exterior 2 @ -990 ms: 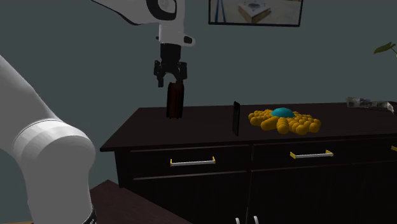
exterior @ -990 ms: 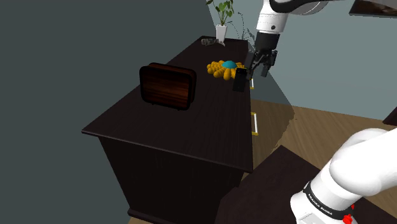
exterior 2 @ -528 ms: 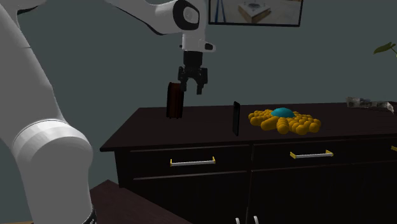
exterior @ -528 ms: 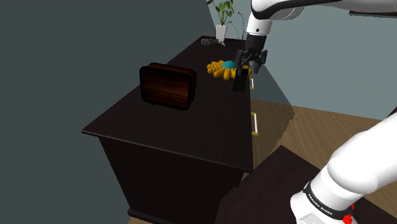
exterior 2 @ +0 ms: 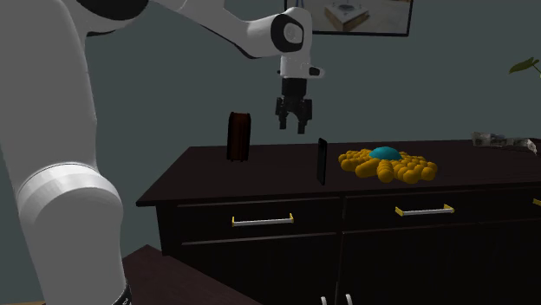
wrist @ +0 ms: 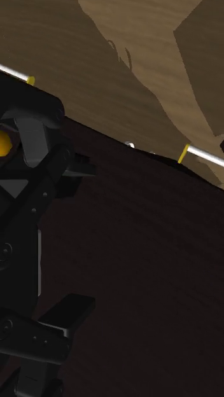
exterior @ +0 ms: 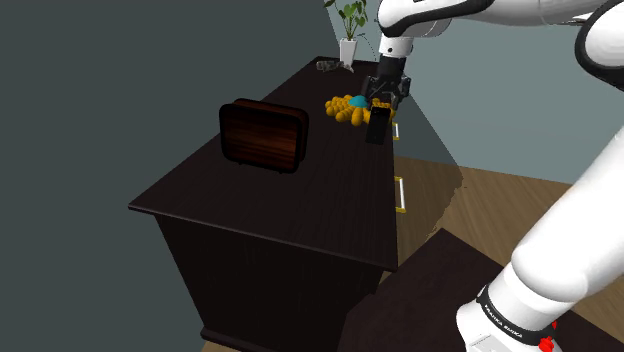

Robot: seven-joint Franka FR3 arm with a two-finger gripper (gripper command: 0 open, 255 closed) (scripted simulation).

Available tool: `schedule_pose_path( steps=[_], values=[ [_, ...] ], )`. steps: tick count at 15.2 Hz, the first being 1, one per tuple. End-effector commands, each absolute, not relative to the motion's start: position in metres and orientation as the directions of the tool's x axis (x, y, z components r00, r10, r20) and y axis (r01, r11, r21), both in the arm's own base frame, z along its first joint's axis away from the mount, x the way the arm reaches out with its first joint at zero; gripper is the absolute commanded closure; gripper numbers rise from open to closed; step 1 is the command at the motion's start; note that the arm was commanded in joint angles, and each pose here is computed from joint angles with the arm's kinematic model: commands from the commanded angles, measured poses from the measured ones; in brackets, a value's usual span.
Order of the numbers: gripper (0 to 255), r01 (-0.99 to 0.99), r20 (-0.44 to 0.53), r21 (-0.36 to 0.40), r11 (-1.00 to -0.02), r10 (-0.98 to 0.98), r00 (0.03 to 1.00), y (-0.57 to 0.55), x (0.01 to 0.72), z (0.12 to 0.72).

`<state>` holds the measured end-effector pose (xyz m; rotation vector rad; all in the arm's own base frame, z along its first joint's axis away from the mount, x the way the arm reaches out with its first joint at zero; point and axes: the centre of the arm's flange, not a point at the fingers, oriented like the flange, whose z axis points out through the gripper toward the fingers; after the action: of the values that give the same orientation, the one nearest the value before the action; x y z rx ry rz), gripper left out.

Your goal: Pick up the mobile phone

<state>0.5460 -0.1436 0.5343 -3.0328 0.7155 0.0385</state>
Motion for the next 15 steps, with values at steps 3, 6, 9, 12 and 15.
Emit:
schedule_pose_path(
  steps=[3, 6, 9, 12, 15],
  values=[
    [0, -0.534, -0.021, -0.007, -0.845, -0.534, 0.845, -0.186, 0.578, 0.525],
    [0, -0.596, -0.014, 0.001, -0.803, -0.596, 0.803, -0.217, 0.598, 0.518],
    [0, -0.611, -0.012, 0.003, -0.792, -0.611, 0.791, -0.226, 0.603, 0.506],
    [0, -0.611, -0.012, 0.003, -0.792, -0.611, 0.791, -0.226, 0.603, 0.490],
    [0, -0.611, -0.012, 0.003, -0.791, -0.611, 0.791, -0.226, 0.603, 0.477]
  ],
)
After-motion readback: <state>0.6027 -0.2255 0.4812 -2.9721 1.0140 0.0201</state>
